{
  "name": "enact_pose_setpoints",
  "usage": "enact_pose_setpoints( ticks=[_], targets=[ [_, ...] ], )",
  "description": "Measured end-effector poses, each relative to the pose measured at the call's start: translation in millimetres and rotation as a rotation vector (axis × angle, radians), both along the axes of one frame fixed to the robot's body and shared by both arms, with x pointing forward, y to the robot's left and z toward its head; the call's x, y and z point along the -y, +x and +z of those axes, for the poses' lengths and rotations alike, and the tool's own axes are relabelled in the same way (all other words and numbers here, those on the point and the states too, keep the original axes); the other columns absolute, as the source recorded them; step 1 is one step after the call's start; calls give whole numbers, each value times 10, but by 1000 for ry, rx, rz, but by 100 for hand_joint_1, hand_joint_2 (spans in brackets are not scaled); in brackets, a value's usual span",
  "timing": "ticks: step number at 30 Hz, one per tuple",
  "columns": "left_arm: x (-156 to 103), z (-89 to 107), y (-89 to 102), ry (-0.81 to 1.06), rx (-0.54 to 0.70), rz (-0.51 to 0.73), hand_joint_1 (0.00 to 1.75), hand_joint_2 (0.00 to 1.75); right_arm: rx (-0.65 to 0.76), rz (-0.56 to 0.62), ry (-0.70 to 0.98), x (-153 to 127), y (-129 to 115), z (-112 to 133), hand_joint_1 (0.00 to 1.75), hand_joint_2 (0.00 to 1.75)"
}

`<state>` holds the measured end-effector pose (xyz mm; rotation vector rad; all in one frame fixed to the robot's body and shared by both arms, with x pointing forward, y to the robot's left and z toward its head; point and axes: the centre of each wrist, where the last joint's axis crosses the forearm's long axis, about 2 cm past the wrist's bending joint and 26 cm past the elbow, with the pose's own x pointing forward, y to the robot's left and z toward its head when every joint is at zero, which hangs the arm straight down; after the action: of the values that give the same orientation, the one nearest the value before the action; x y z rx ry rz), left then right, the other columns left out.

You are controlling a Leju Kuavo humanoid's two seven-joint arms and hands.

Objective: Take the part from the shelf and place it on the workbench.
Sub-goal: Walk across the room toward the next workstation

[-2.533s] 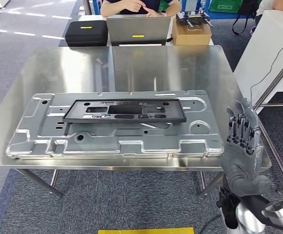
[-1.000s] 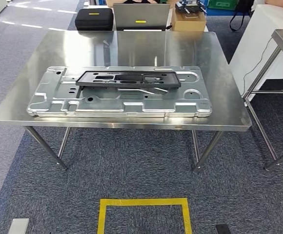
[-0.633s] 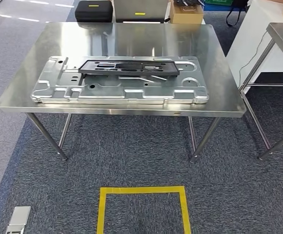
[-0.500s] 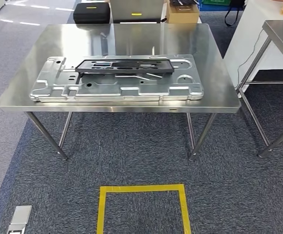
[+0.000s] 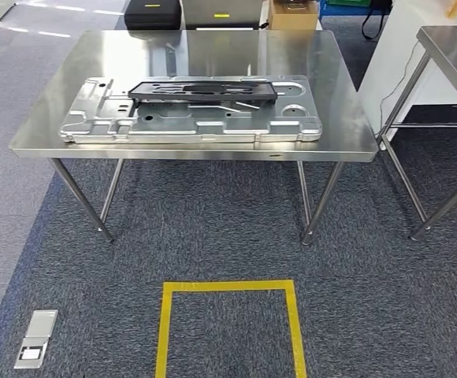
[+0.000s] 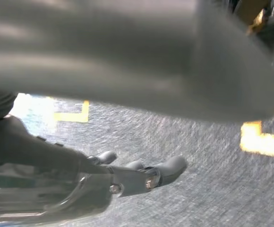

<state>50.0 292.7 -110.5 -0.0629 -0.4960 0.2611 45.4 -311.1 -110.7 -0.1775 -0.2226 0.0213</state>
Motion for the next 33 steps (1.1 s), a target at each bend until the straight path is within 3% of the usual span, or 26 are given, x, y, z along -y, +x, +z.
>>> enact_pose_setpoints(
  ticks=[2, 4, 6, 8, 9, 13, 31, 33],
  targets=[
    [10, 0, -3, -4, -13, -1, 0, 0, -8, -5, 2, 1, -2, 0, 0, 0],
    [16, -1, -8, -6, -23, -2, 0, 87, -22, -15, 6, 3, -12, -2, 0, 0],
    [24, -2, -13, -11, -33, -3, 0, 175, -41, -25, 12, 5, -20, -2, 0, 87],
    [37, -1, -12, -15, -39, -3, 0, 175, -62, -35, 17, 7, -20, -3, 0, 175],
    [45, -1, -10, -14, -40, -2, 0, 175, -70, -39, 18, 8, -22, -3, 0, 175],
    [64, 1, 9, -5, -43, 3, 0, 175, -75, -52, 22, 14, -3, 0, 0, 0],
    [78, -4, -35, -15, -80, 90, 0, 175, -41, -25, 78, -37, -20, -5, 0, 0],
    [85, -3, -27, -19, -79, 100, 0, 175, -23, -18, 88, -37, -24, -6, 0, 87]
  ],
)
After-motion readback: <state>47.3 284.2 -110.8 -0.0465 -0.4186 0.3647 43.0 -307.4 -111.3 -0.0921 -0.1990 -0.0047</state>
